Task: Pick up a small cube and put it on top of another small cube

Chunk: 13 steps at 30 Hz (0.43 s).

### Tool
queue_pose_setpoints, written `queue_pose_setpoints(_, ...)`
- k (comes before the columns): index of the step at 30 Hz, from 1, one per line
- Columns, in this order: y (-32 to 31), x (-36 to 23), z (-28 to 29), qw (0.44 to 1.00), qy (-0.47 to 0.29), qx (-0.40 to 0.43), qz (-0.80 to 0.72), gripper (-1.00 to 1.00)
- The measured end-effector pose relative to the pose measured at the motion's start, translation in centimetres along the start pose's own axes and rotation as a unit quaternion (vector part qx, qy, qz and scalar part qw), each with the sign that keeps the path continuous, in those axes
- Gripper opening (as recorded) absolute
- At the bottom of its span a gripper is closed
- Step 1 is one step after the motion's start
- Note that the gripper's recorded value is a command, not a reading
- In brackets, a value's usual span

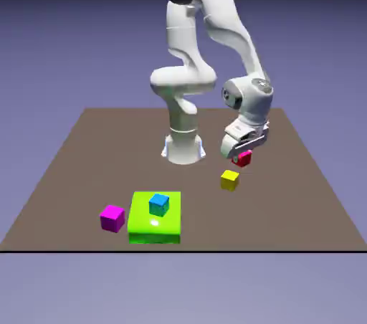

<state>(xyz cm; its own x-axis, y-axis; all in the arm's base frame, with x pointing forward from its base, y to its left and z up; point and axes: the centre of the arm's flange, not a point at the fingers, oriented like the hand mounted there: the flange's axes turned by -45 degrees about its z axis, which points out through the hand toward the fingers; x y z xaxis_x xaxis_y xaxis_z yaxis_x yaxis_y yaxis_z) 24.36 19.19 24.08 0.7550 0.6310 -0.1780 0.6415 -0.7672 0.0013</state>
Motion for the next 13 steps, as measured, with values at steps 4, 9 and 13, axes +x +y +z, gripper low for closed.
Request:
queue_pose_setpoints(4, 0.3, -0.3, 1.7, 1.000, 0.001, -0.003, 0.001, -1.00)
queue_pose_setpoints(9, 0.3, -0.1, 5.8, 1.000, 0.002, -0.002, 0.001, -1.00)
queue_pose_setpoints(13, 0.1, -0.2, 7.0, 1.000, 0.002, 0.001, 0.000, 1.00)
